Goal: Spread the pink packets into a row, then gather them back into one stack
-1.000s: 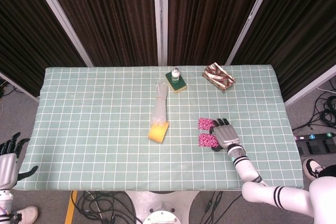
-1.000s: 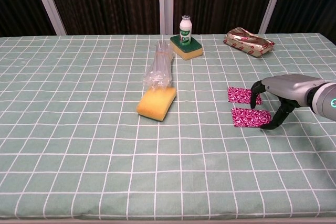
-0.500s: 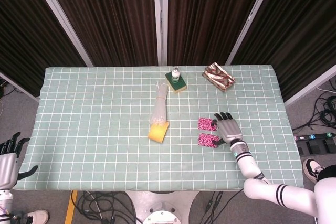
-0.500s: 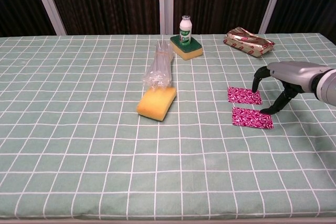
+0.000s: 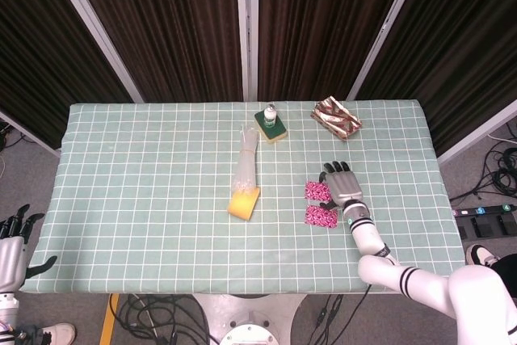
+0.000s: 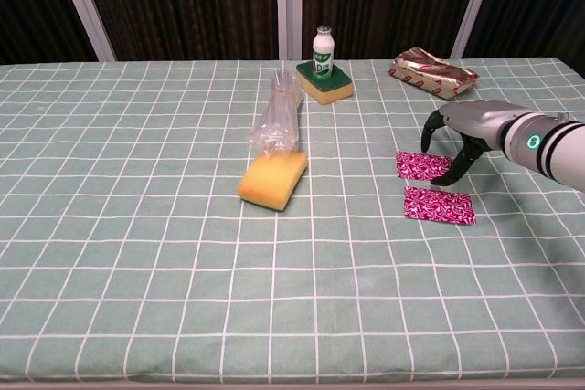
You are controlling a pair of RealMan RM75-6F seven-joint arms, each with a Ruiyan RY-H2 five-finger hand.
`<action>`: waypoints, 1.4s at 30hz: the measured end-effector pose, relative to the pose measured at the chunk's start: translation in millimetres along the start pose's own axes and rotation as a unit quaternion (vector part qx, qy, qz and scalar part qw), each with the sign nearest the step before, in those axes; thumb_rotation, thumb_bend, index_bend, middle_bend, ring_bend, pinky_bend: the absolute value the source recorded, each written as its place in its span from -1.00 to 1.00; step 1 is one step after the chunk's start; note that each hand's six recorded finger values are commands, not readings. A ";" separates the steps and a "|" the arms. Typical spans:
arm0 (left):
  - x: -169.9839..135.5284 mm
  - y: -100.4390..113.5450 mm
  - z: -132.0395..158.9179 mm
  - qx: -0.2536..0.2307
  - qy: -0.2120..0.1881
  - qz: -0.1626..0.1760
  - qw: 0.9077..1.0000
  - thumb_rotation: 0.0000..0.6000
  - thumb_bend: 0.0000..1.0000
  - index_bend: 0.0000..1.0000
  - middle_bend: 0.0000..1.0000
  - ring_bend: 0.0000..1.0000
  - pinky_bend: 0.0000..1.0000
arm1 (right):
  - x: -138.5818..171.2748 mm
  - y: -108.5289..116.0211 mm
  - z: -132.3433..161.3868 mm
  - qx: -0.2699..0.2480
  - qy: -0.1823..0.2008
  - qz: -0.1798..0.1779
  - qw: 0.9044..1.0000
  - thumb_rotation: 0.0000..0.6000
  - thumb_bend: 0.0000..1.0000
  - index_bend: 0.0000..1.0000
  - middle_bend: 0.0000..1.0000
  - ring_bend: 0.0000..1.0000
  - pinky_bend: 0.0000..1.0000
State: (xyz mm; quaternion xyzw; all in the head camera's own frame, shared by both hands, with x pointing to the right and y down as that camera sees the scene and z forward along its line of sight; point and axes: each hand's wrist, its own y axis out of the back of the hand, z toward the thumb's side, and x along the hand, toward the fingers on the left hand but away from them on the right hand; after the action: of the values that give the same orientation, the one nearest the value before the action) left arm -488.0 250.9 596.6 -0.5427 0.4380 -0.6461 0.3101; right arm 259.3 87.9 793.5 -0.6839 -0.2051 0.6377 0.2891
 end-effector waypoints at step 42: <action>0.3 -1.1 -1.2 -0.009 0.000 -0.002 1.000 1.00 -0.75 -0.46 -0.64 -0.69 -0.67 | 2.0 11.0 6.8 -0.003 0.003 -0.037 0.999 0.83 -0.68 -0.16 -0.76 -1.00 -1.00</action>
State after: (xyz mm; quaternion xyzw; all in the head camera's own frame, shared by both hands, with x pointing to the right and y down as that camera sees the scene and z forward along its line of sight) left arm -489.2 251.4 597.7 -0.5464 0.4427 -0.6425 0.3044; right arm 251.7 81.8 784.6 -0.6787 -0.2314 0.6237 0.3110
